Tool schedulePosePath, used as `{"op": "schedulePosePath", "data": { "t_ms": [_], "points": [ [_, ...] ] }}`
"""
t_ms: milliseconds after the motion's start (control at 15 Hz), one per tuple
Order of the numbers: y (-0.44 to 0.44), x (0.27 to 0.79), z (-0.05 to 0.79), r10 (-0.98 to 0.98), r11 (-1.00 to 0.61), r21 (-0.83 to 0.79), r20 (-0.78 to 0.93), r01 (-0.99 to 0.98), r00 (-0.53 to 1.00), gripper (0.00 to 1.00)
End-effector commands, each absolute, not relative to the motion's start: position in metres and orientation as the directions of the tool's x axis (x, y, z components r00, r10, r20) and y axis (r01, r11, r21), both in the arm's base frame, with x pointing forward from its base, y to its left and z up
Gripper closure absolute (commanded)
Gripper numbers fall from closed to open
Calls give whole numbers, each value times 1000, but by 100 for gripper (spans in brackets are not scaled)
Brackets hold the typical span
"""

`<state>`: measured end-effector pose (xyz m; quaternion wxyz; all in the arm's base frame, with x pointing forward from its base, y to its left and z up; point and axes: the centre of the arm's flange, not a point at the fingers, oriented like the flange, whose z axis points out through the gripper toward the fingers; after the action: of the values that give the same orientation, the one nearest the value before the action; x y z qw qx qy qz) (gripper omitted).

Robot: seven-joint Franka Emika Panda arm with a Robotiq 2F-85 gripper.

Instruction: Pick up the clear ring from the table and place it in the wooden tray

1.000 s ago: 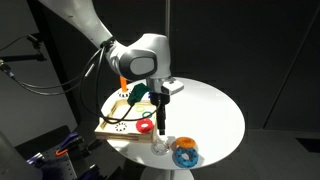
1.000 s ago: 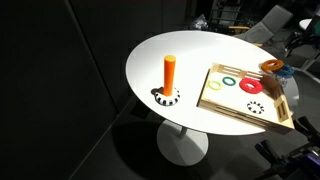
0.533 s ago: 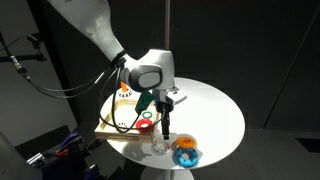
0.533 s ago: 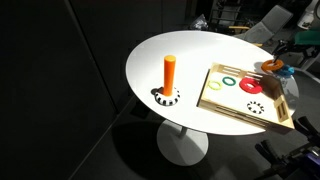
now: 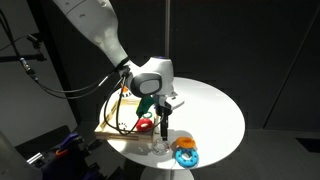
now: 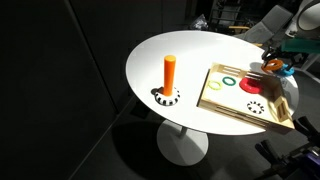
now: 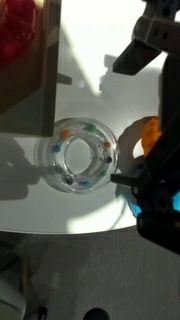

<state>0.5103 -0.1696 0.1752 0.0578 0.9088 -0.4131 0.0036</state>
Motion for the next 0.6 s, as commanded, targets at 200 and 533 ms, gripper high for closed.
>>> {"op": "schedulePosePath", "data": {
  "t_ms": [200, 533],
  "points": [
    [-163, 513, 153, -775, -627, 78, 44, -775, 631, 0],
    [-160, 512, 137, -780, -621, 56, 52, -782, 624, 0]
  ]
}}
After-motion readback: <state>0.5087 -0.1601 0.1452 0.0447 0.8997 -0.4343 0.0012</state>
